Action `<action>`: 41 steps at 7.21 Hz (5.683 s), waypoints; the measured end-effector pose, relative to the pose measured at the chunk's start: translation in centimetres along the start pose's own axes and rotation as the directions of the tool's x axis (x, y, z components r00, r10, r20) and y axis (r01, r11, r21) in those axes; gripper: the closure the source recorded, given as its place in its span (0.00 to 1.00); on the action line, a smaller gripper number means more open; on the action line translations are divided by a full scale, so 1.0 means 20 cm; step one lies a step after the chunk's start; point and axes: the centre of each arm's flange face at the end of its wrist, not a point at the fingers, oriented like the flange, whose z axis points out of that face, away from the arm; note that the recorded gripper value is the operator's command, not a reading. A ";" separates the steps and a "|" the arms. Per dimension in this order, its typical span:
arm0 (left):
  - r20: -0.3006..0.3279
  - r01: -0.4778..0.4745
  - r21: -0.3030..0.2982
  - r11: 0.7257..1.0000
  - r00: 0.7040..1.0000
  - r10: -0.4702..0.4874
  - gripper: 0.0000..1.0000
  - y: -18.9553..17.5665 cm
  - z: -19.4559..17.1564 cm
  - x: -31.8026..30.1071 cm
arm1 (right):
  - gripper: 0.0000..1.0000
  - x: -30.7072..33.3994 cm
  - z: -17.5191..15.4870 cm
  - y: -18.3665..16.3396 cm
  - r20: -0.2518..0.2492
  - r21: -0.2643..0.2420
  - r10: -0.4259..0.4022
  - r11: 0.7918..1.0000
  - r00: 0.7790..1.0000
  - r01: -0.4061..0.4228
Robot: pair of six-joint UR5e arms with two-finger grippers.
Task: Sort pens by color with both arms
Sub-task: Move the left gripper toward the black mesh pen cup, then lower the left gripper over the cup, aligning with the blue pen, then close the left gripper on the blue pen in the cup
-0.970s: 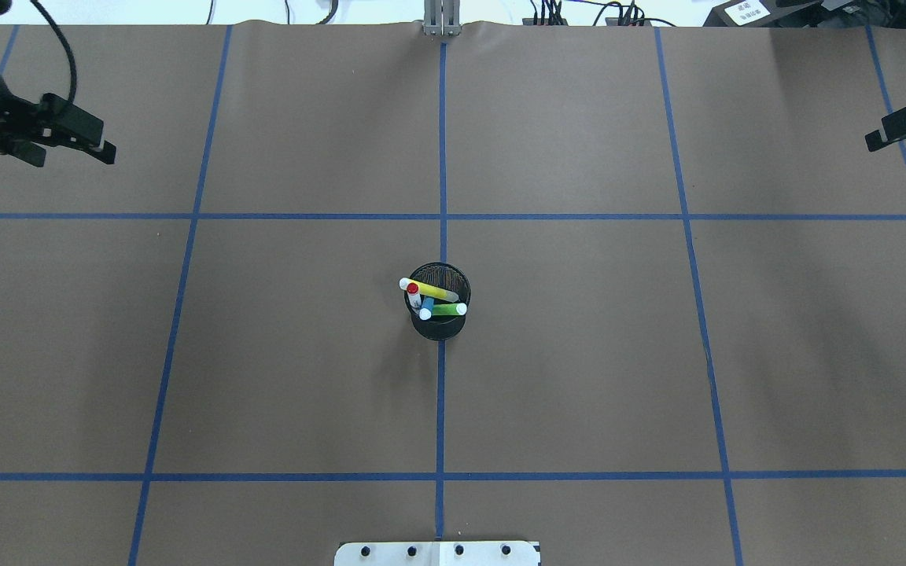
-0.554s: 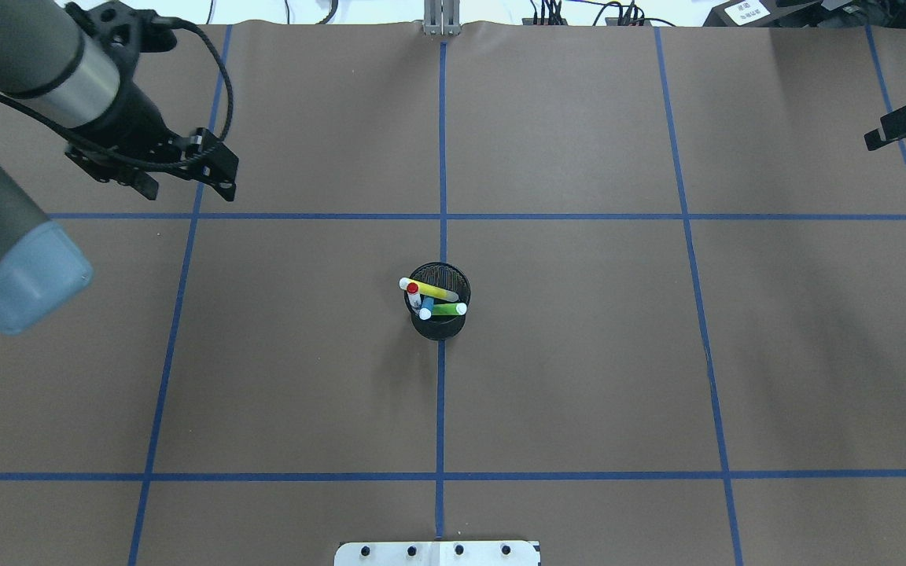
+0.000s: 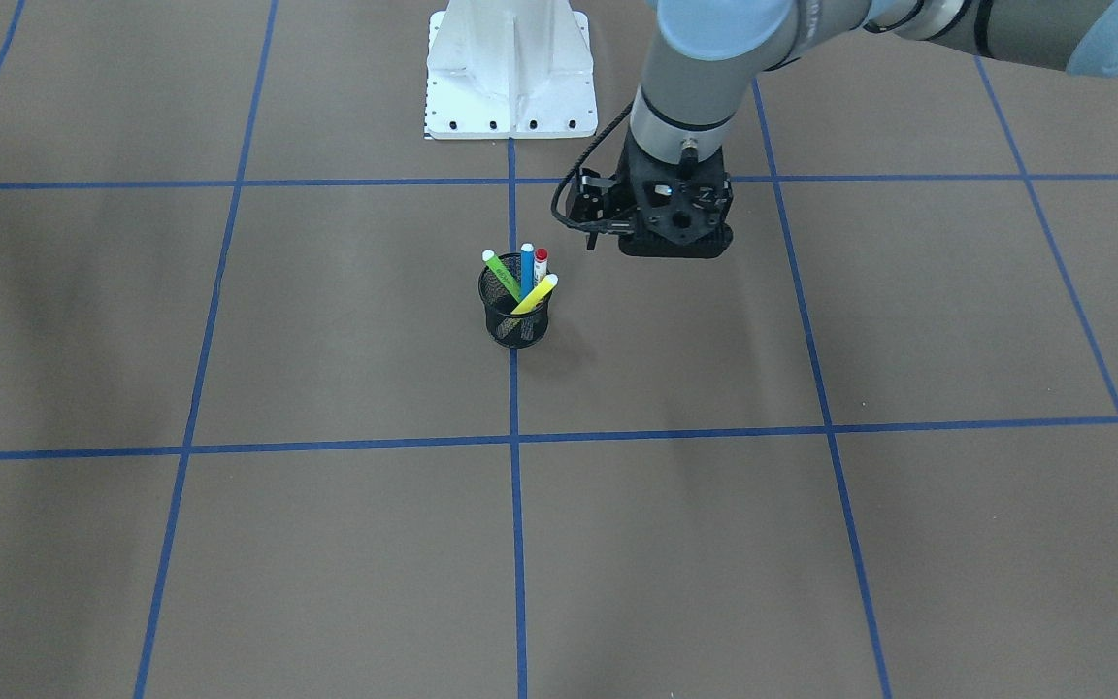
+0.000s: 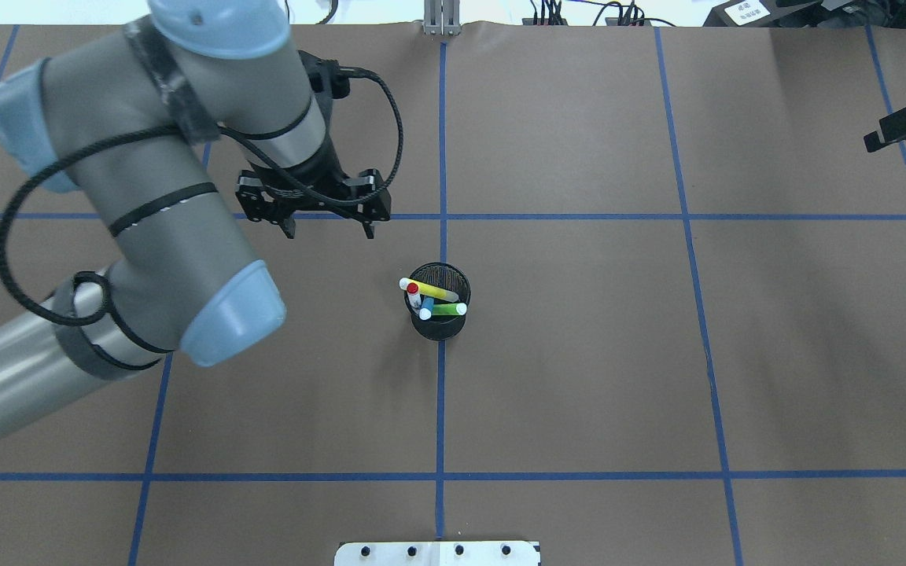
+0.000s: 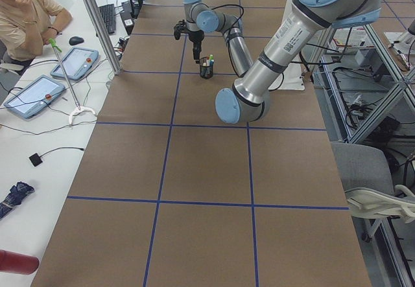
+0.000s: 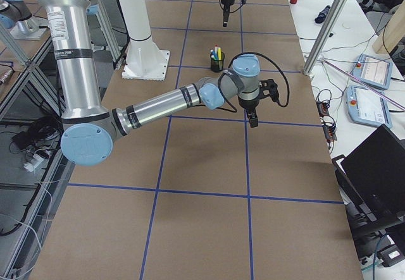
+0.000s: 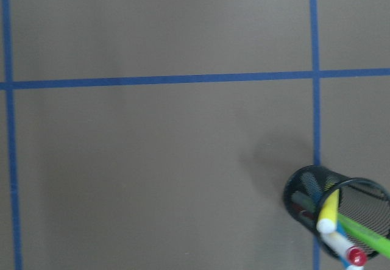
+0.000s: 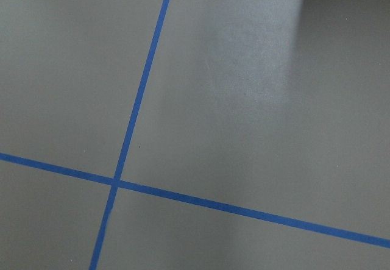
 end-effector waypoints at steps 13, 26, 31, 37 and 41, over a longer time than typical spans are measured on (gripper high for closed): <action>-0.006 -0.022 -0.125 0.992 1.000 0.022 0.39 0.24 0.24 0.53 | 0.00 -0.03 0.07 0.01 -0.001 -0.024 -0.010 1.000 1.000 0.010; 0.078 -0.050 -0.136 0.989 0.995 0.061 0.44 0.20 0.43 0.57 | 0.00 -0.03 0.15 0.02 -0.001 -0.054 -0.009 0.999 1.000 0.009; 0.093 -0.033 -0.144 0.989 0.995 0.047 0.58 0.19 0.47 0.54 | 0.00 -0.04 0.16 0.02 -0.001 -0.055 -0.011 0.998 1.000 0.011; 0.095 -0.020 -0.141 0.990 0.995 0.033 0.57 0.17 0.47 0.51 | 0.00 -0.04 0.16 0.02 -0.001 -0.055 -0.013 0.998 1.000 0.013; 0.100 0.037 -0.128 0.991 0.995 -0.024 0.58 0.12 0.45 0.48 | 0.00 -0.04 0.16 0.02 -0.001 -0.056 -0.014 0.998 1.000 0.014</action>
